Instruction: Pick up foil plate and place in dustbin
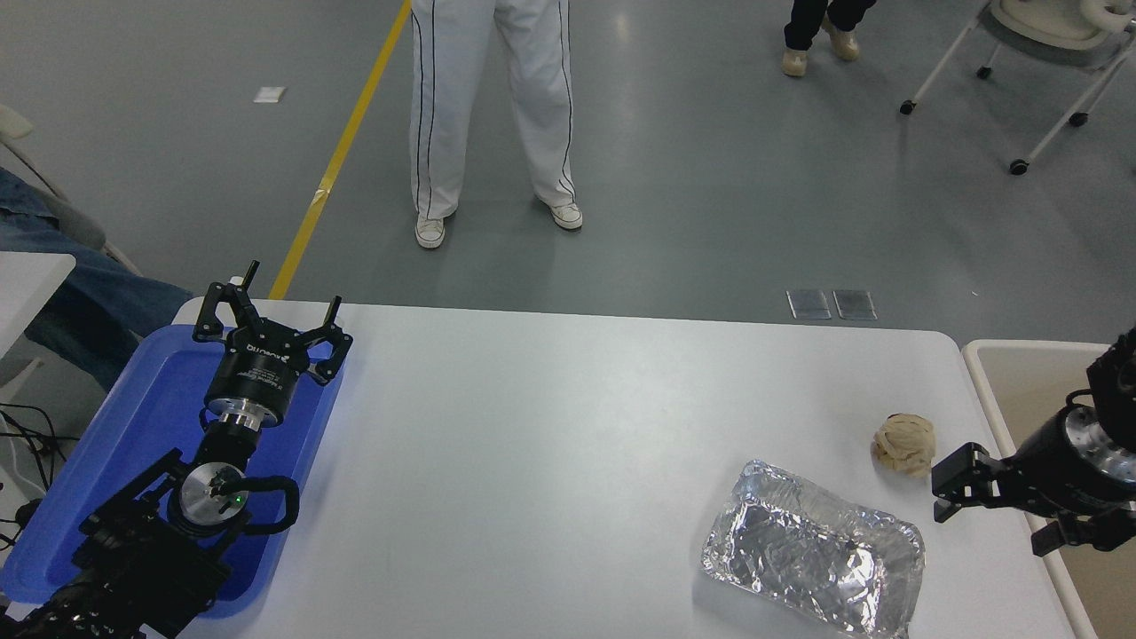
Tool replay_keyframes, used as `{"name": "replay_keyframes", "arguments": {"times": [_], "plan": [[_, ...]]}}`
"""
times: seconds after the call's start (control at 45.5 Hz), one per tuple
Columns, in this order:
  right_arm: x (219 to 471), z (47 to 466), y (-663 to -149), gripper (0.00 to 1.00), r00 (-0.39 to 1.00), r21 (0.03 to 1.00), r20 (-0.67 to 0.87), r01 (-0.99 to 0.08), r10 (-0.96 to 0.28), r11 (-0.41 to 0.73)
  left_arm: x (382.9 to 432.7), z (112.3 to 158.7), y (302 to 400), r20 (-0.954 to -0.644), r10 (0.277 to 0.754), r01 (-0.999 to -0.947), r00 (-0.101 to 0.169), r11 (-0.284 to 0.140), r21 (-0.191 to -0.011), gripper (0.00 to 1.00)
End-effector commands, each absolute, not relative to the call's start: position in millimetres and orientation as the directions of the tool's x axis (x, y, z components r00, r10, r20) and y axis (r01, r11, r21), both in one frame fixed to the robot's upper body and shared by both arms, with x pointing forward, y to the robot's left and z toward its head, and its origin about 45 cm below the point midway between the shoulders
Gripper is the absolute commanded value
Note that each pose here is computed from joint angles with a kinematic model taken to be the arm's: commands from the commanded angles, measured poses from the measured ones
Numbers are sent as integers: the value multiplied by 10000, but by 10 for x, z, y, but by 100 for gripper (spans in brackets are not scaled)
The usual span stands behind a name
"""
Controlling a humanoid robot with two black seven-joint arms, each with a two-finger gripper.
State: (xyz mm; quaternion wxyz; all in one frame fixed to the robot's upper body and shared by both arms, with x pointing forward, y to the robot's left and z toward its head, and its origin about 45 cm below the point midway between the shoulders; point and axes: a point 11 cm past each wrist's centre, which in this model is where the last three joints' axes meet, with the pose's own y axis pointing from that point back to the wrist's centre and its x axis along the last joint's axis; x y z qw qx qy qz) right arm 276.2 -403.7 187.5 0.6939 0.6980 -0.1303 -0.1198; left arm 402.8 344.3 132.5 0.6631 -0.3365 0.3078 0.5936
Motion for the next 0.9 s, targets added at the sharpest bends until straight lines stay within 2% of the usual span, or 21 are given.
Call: {"name": "replay_keyframes", "arguments": {"times": [0.0,0.286,0.527,0.879], "plan": [[2691,1554,-3939,98,9468,9972,641,-729,-3154,-164,4029,1327,3442,-8078,5798,-9943,1063,691,-813,100],[2522,1266,-3881,98,9530,9996,65,-145,-3028,-240,4029,1327,3442,-8078,5798,-9943,1063,691,-813,100],[2467,1070,-3958,98,9412,9998,39,-107,-3378,-183,4030,1329,3444,-8082,5793,-9943,1062,679,-820,100],[2324,792,-3724,97,9326,9954,-540,219,-3568,-934,4025,1322,3446,-8083,5794,-9945,1048,675,-805,100]]}}
